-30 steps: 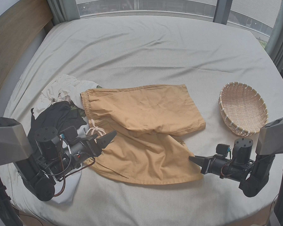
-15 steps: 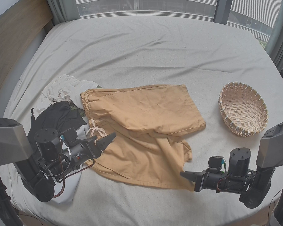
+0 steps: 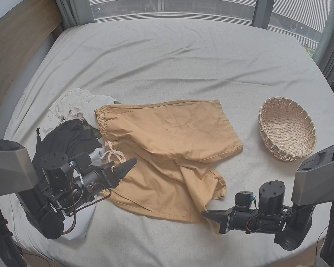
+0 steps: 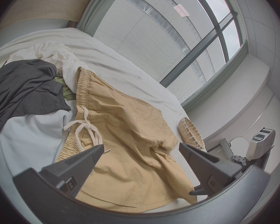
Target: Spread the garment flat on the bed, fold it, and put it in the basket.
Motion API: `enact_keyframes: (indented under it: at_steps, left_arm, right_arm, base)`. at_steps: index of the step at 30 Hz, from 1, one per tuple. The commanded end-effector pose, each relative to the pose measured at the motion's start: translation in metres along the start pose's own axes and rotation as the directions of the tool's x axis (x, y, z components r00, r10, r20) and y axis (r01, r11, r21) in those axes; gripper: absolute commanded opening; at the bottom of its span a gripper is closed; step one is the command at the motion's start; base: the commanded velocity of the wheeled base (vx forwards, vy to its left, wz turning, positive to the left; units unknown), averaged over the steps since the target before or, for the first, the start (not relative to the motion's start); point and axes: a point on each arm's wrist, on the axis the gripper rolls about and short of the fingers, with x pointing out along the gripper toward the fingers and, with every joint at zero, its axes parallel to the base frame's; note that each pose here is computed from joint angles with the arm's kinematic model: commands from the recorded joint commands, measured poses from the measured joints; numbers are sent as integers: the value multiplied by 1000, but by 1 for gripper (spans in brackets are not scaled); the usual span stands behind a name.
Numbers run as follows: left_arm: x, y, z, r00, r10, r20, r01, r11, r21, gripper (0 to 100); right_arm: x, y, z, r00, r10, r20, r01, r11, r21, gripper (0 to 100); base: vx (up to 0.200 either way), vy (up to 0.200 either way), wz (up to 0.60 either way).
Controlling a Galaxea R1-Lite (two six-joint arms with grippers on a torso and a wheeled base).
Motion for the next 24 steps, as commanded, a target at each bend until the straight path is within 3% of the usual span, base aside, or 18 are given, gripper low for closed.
enact_keyframes:
  at_steps: [1,7,18,24]
  left_arm:
    - [0,0,0,1000,2,-1,-2,1000,-1,100]
    - [1,0,-1,1000,0,-2,0,1000,3,100]
    - [2,0,0,1000,-3,2,3,1000,4,100]
    - [2,0,1,1000,-3,5,3,1000,4,100]
  right_arm:
    - [-2,-9,9,996,-62,56,61,998,16,100]
    - [-21,-22,29,982,-126,143,120,992,48,100]
    - [-14,-52,15,958,-267,103,256,961,106,100]
    - [-4,-54,14,960,-259,103,249,963,99,100]
  base:
    - [0,0,0]
    - [0,0,0]
    - [0,0,0]
    - [0,0,0]
